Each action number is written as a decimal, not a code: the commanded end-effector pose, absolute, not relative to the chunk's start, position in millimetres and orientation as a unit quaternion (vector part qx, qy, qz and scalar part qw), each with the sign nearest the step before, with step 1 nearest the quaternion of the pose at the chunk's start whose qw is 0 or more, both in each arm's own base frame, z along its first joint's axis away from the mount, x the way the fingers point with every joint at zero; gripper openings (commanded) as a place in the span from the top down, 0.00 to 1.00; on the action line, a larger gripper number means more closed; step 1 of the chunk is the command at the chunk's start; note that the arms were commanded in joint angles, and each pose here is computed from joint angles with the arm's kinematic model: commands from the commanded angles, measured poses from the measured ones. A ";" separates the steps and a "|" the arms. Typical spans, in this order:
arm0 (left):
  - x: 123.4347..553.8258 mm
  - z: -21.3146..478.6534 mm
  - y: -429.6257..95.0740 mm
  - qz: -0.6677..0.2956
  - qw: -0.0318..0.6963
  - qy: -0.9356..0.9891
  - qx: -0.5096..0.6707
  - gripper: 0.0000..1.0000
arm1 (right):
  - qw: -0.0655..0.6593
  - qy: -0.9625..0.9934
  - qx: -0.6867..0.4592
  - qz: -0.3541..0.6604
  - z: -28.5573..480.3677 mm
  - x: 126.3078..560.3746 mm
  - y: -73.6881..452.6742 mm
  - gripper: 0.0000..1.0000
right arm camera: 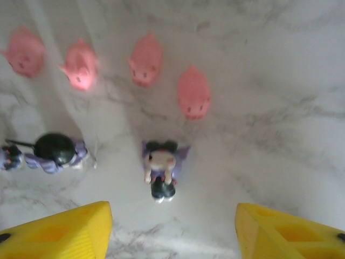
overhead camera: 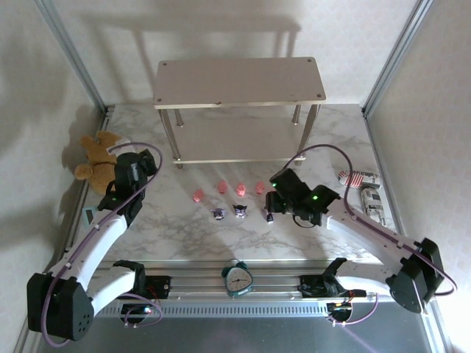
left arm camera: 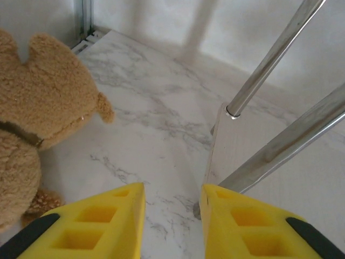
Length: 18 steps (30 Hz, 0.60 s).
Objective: Place and organize the plastic toys onto the shelf
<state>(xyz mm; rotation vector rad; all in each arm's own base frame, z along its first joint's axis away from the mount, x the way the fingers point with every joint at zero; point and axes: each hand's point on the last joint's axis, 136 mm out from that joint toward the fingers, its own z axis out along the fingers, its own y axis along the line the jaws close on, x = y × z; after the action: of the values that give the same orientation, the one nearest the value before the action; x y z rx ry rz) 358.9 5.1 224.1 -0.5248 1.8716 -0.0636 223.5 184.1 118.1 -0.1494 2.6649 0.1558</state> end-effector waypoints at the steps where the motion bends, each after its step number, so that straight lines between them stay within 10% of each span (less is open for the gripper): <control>1: 360.9 230.3 -2.9 -0.044 0.555 0.800 -0.222 0.69 | 0.208 0.976 -0.021 0.059 108.3 219.2 193.7 0.36; 18: 362.2 218.0 -3.8 -0.036 0.540 0.813 -0.217 0.69 | 0.145 0.989 0.005 0.019 40.1 216.4 197.6 0.43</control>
<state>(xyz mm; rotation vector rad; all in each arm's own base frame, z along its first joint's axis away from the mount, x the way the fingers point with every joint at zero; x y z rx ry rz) 359.6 -0.1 209.7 -0.5226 1.9401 -0.0708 220.5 198.3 48.4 -0.0172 2.8326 0.0561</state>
